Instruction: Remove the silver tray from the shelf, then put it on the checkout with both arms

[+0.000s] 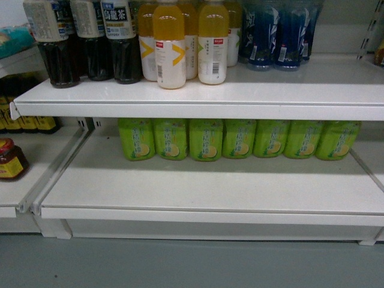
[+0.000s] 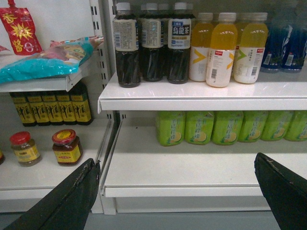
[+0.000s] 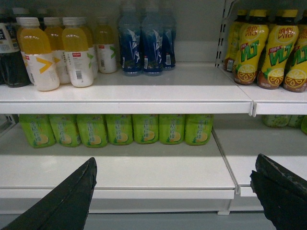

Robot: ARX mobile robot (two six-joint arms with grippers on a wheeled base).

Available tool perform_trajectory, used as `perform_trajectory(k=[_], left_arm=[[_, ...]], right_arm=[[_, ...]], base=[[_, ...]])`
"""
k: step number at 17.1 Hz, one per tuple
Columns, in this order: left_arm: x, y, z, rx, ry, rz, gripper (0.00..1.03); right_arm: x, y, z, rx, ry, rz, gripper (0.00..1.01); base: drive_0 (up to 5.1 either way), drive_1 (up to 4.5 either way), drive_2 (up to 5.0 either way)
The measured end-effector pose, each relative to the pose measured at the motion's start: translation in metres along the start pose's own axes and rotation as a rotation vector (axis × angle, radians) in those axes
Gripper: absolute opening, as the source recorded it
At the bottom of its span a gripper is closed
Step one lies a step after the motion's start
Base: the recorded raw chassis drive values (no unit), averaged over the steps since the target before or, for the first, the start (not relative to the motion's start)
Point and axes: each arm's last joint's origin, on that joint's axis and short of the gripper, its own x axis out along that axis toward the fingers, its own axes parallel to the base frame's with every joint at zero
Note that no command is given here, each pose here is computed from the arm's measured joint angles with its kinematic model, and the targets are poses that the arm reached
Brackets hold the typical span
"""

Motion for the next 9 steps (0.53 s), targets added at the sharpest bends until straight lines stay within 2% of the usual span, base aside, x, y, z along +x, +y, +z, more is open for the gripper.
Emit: perform_trajectory(k=[9], left_arm=[[0.0,0.0,0.0,0.0,0.0,0.0,0.98]], right_arm=[[0.0,0.0,0.0,0.0,0.0,0.0,0.98]], base=[[0.0,0.0,0.0]])
